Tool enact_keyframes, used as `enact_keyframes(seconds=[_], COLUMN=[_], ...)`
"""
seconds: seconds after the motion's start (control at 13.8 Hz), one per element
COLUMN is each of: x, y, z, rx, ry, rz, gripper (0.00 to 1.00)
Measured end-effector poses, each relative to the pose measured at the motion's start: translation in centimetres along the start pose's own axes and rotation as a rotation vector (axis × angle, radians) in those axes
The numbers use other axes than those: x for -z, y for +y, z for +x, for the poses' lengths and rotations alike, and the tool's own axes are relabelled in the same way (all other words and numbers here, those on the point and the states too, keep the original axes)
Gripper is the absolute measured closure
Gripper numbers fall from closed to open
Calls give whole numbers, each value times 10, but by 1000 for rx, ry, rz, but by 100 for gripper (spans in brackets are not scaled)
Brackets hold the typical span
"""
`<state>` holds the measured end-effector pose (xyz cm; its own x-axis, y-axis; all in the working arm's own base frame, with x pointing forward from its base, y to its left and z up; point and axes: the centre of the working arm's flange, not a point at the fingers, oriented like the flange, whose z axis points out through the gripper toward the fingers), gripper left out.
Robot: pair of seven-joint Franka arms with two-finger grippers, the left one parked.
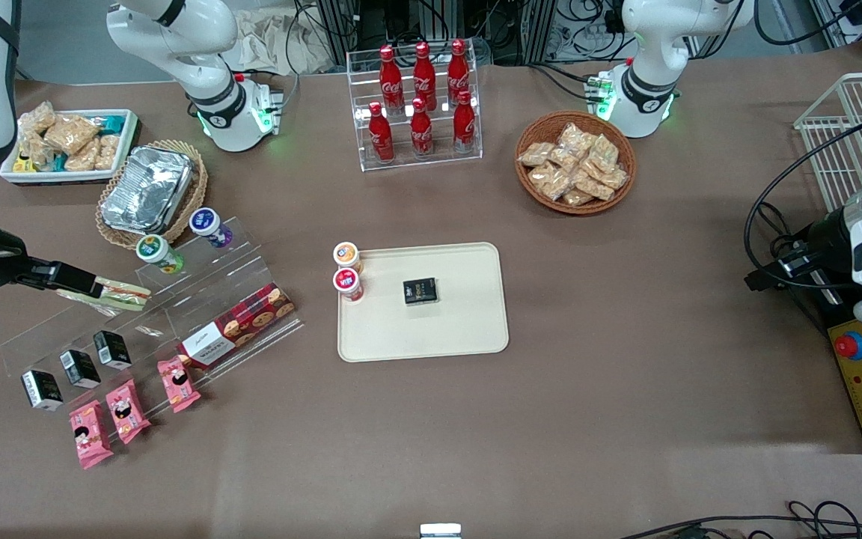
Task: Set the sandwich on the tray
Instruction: 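Move the right gripper toward the wrapped sandwich in the acrylic rack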
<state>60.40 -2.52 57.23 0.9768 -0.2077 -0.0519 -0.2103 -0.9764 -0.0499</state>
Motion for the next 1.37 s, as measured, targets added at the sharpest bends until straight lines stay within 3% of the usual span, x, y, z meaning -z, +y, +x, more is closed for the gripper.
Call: enact_keyframes(seconds=[1.37], x=[0], y=[16], z=[3], rx=[-29], ry=[11], rz=[2], gripper=[0])
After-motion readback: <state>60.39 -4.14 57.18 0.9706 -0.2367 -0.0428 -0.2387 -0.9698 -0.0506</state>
